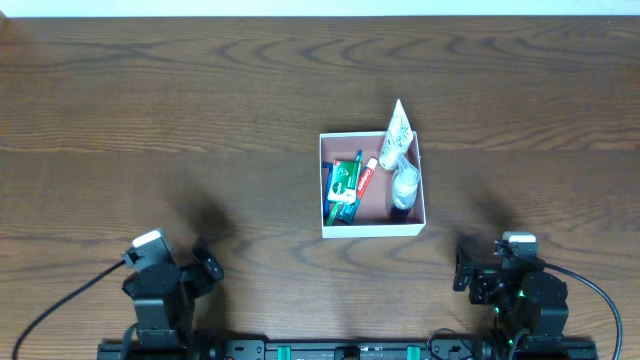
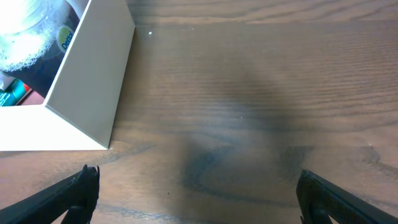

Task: Pack container

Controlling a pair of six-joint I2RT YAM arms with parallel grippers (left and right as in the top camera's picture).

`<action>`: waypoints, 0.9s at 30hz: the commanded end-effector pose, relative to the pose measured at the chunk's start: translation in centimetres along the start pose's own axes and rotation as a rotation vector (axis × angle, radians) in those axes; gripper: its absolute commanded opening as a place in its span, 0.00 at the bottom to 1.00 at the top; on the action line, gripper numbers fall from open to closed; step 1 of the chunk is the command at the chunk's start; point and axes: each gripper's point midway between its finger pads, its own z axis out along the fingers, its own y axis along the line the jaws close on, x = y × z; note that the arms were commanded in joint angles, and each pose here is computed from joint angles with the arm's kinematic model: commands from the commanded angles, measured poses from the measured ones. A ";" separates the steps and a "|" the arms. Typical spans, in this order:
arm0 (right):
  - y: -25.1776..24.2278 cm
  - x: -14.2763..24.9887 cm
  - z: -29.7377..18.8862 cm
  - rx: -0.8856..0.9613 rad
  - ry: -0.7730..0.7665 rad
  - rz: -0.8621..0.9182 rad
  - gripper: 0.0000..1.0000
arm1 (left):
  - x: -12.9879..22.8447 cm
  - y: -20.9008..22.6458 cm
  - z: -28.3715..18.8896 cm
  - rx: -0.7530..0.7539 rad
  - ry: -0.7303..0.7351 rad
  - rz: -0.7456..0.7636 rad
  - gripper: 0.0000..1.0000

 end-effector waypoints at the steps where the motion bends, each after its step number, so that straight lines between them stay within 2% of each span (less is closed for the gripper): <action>1: 0.1 -0.1 -0.1 -0.007 -0.007 -0.014 0.99 | 1.1 0.1 0.6 0.010 0.003 -0.016 0.98; 12: 0.1 -0.1 -0.1 -0.007 -0.007 -0.014 0.99 | 3.8 0.6 2.5 0.009 0.010 -0.030 0.98; 27: 0.1 -0.1 -0.1 -0.007 -0.007 -0.014 0.99 | 3.8 0.3 2.6 0.019 0.009 -0.022 0.98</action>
